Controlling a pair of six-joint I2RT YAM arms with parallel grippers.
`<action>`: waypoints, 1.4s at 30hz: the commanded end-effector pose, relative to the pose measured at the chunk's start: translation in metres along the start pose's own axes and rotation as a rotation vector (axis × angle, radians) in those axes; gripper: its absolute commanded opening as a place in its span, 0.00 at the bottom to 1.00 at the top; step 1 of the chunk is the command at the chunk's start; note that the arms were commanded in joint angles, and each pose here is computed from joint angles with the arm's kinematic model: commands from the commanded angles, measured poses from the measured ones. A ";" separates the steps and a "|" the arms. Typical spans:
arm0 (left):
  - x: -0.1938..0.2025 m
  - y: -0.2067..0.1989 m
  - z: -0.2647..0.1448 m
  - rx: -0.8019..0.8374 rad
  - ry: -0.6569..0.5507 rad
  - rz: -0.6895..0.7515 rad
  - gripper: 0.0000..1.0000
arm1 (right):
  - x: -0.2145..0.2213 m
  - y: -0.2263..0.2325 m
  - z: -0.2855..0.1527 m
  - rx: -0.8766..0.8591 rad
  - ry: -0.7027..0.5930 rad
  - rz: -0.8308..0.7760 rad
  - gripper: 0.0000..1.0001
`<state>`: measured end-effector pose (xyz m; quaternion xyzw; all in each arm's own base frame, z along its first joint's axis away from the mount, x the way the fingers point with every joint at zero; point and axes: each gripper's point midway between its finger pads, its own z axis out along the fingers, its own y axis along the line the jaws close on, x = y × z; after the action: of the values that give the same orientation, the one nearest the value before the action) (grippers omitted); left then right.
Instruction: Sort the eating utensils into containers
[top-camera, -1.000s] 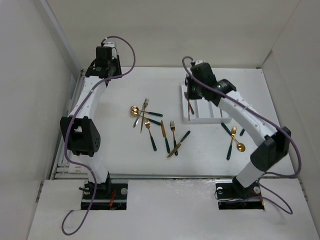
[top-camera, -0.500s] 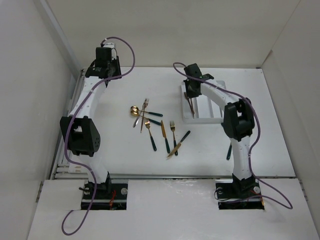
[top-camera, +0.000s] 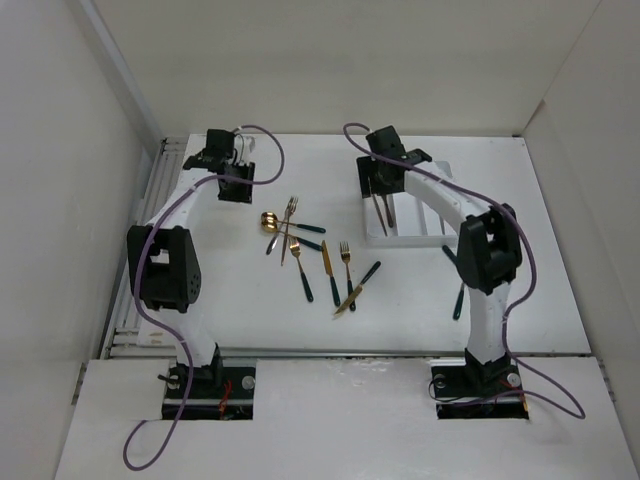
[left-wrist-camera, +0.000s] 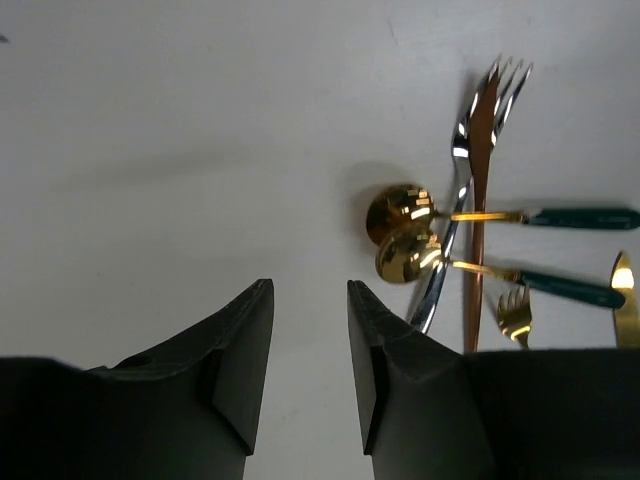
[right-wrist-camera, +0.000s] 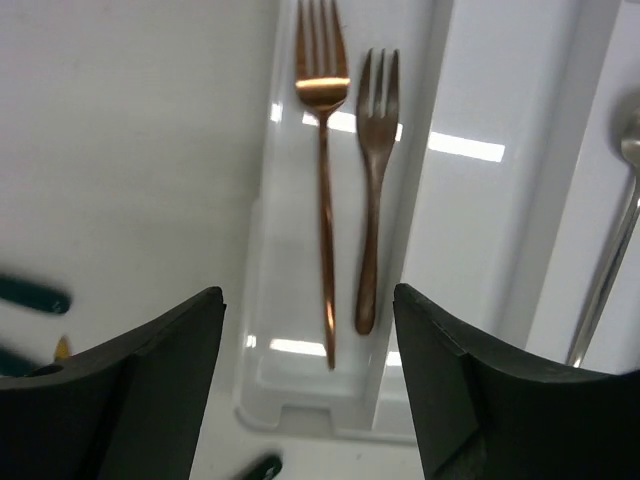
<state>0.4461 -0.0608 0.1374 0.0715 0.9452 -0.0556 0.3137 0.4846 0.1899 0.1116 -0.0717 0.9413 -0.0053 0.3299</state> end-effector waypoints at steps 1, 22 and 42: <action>0.038 -0.016 0.002 0.055 0.115 0.089 0.33 | -0.036 0.034 -0.071 -0.099 -0.185 0.007 0.74; 0.021 0.026 -0.029 -0.135 -0.004 -0.069 0.33 | 0.038 0.219 0.015 -0.491 -0.006 -0.337 0.70; 0.016 0.036 -0.026 -0.155 -0.006 -0.084 0.33 | 0.072 0.214 0.023 -0.430 0.086 -0.424 0.27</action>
<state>0.4208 -0.0191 0.1377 0.0069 0.9515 0.0070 0.3074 0.4285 0.3986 0.0329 -0.3168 0.8987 0.1326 0.2727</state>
